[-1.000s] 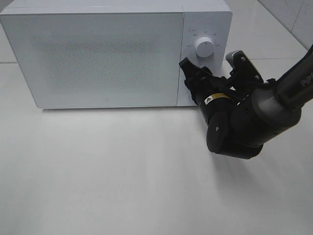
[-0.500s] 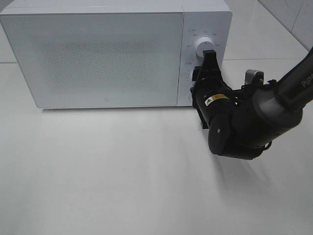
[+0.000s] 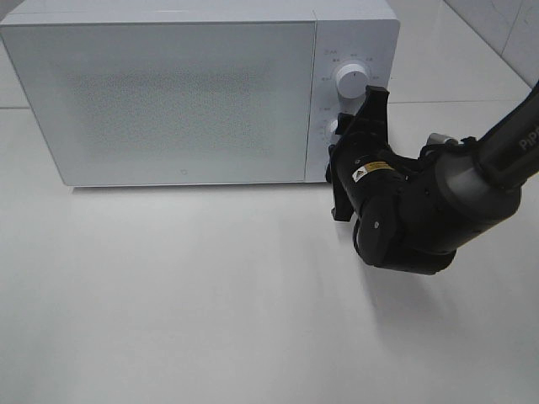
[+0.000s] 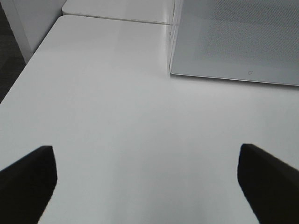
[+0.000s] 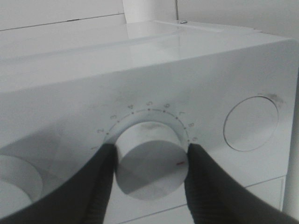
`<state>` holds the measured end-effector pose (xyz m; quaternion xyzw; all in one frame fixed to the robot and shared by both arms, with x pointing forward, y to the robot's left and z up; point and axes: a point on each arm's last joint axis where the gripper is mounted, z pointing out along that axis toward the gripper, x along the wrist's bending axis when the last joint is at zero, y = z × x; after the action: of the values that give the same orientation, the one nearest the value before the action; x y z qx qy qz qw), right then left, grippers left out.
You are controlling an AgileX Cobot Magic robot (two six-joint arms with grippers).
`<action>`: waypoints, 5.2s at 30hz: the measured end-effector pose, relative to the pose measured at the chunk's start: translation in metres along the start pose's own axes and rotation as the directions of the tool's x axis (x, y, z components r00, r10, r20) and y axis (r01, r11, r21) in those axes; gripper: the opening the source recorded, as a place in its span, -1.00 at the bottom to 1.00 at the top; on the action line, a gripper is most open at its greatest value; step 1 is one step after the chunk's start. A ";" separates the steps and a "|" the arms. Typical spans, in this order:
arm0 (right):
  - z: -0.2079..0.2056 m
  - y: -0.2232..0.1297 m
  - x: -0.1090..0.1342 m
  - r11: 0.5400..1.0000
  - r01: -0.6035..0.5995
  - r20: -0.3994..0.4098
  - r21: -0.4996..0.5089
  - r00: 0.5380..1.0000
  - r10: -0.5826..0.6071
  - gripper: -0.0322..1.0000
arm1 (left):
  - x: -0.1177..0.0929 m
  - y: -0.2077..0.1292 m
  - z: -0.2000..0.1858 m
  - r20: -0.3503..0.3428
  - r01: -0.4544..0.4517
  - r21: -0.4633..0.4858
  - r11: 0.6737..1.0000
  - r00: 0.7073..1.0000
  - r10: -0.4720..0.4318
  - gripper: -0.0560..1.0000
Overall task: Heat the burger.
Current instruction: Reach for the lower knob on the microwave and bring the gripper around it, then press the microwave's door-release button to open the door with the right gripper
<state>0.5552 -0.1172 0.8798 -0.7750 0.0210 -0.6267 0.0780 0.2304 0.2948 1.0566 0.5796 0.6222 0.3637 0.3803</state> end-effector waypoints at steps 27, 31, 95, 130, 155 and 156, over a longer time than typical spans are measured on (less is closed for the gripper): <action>0.000 0.000 0.000 0.999 -0.043 0.000 -0.001 0.999 0.043 -0.12 | 0.000 0.000 0.000 0.000 0.000 0.000 1.000 1.000 0.000 0.94; 0.000 0.000 0.000 0.999 -0.045 0.000 -0.002 0.999 0.045 -0.12 | 0.000 0.000 0.000 0.000 0.000 0.000 1.000 1.000 0.000 0.94; -0.076 -0.022 0.051 0.079 0.800 -0.191 0.595 0.236 -0.953 0.41 | 0.000 0.000 0.000 0.000 0.000 0.000 1.000 1.000 0.000 0.94; -0.181 0.040 0.132 -0.355 0.599 -0.363 0.718 -0.113 -0.925 0.53 | 0.000 0.000 0.000 0.000 0.000 0.000 1.000 1.000 0.000 0.94; -0.301 0.137 0.141 -0.040 0.852 0.112 0.522 -0.115 -0.987 0.53 | 0.000 0.000 0.000 0.000 0.000 0.000 1.000 1.000 0.000 0.94; -0.311 0.137 0.139 -0.046 0.865 0.116 0.500 -0.119 -0.986 0.53 | 0.000 0.000 0.000 0.000 0.000 0.000 1.000 1.000 0.000 0.94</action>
<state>0.2910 -0.2996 1.0569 -0.6544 -0.6376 -0.2863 -0.2885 0.2304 0.2948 1.0566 0.5796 0.6222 0.3637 0.3803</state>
